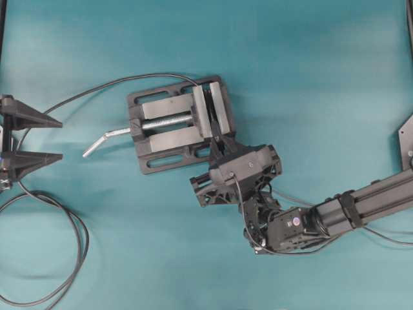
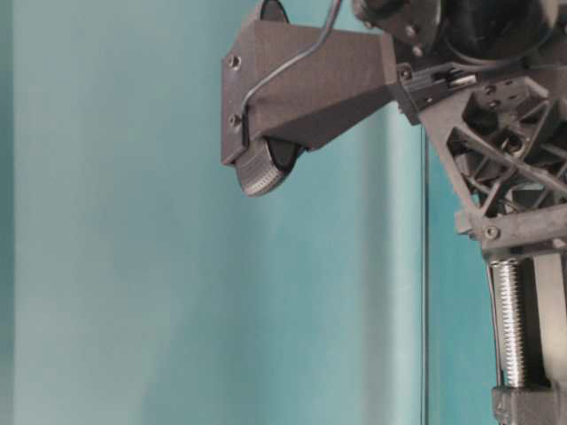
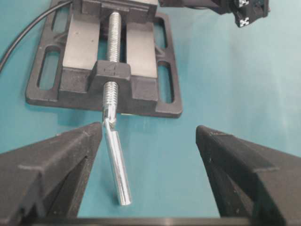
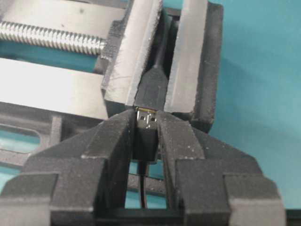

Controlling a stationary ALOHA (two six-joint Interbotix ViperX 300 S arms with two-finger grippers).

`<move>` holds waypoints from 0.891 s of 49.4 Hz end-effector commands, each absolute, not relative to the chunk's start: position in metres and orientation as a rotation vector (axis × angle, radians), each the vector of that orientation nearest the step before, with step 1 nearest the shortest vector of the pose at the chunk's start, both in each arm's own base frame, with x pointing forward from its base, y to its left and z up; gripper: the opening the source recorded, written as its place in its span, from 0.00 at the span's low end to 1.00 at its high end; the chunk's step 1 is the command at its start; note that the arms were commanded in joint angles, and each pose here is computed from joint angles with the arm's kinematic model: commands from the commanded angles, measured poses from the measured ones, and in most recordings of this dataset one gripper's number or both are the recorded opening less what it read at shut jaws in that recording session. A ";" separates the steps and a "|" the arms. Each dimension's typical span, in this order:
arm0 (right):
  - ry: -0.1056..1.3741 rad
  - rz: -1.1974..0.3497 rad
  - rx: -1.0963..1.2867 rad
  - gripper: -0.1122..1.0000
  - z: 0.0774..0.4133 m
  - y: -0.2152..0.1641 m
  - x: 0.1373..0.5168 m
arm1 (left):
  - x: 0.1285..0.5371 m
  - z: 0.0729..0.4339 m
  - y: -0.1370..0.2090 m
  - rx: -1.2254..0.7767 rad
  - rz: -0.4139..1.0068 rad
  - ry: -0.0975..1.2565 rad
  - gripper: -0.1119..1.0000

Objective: Insert the USB cable into the fixed female connector.

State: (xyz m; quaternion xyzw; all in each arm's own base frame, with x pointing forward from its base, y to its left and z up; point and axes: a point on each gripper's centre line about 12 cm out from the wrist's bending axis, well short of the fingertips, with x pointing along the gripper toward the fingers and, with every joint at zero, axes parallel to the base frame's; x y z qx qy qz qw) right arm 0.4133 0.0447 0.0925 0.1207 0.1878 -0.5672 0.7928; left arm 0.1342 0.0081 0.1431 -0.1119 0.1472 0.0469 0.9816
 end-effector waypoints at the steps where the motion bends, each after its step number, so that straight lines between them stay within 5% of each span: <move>1: 0.380 -1.305 0.287 0.28 0.100 0.006 0.415 | 0.136 0.146 0.008 -0.234 0.097 0.293 0.97; 44: 0.435 -1.119 0.353 0.28 0.110 0.061 0.412 | 0.137 0.147 0.008 -0.233 0.097 0.291 0.97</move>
